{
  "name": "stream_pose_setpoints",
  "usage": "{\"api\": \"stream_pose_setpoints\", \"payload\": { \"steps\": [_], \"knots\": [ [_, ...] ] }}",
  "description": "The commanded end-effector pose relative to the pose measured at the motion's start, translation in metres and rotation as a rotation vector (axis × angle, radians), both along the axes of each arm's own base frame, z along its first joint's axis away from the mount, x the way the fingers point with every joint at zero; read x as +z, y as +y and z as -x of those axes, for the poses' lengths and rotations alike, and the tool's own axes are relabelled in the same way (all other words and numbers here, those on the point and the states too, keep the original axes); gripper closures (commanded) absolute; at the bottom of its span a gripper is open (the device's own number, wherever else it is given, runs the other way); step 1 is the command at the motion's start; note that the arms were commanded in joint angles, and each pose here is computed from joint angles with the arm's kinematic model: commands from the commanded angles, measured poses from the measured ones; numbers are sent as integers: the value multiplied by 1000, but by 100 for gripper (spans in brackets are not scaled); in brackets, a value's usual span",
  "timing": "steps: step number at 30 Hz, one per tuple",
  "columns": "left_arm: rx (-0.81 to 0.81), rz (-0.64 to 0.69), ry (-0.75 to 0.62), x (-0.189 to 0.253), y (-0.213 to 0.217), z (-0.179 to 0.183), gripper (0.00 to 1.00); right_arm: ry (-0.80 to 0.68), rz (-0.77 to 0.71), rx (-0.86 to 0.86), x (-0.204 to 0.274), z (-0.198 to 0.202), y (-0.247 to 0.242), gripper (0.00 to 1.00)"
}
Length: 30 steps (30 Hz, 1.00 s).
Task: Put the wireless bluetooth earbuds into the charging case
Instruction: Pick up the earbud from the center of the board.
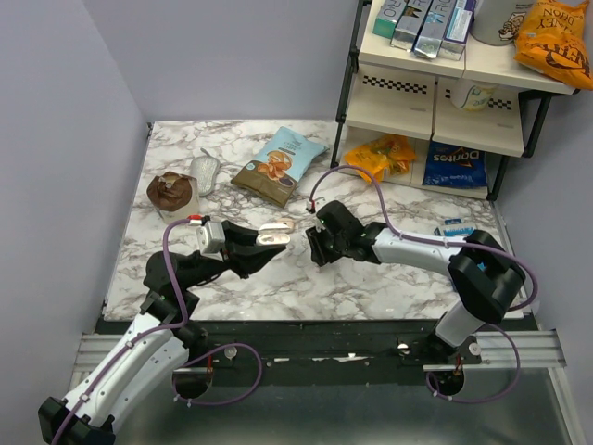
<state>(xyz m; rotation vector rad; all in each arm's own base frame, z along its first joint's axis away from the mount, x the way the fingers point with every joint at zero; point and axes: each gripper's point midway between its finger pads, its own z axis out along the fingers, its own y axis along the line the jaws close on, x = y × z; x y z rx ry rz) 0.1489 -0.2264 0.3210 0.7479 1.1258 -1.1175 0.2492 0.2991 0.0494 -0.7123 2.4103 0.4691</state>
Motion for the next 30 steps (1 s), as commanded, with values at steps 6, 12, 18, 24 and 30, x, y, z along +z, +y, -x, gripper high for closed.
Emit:
{"api": "stream_pose_setpoints", "payload": {
  "steps": [6,12,18,24,30],
  "knots": [
    [23,1,-4,-2,2,-3,100,-5,23,-44,-7,-9,-16,51],
    [24,-1,3,-4,1,-5,100,28,34,-24,-18,0,-20,52],
    [19,-4,9,-5,0,-5,100,67,46,-4,-30,13,-25,55],
    [19,-3,6,-4,0,-5,100,81,39,9,-33,23,-25,56],
    [15,-1,7,-3,0,-4,100,96,41,27,-35,35,-20,56]
  ]
}}
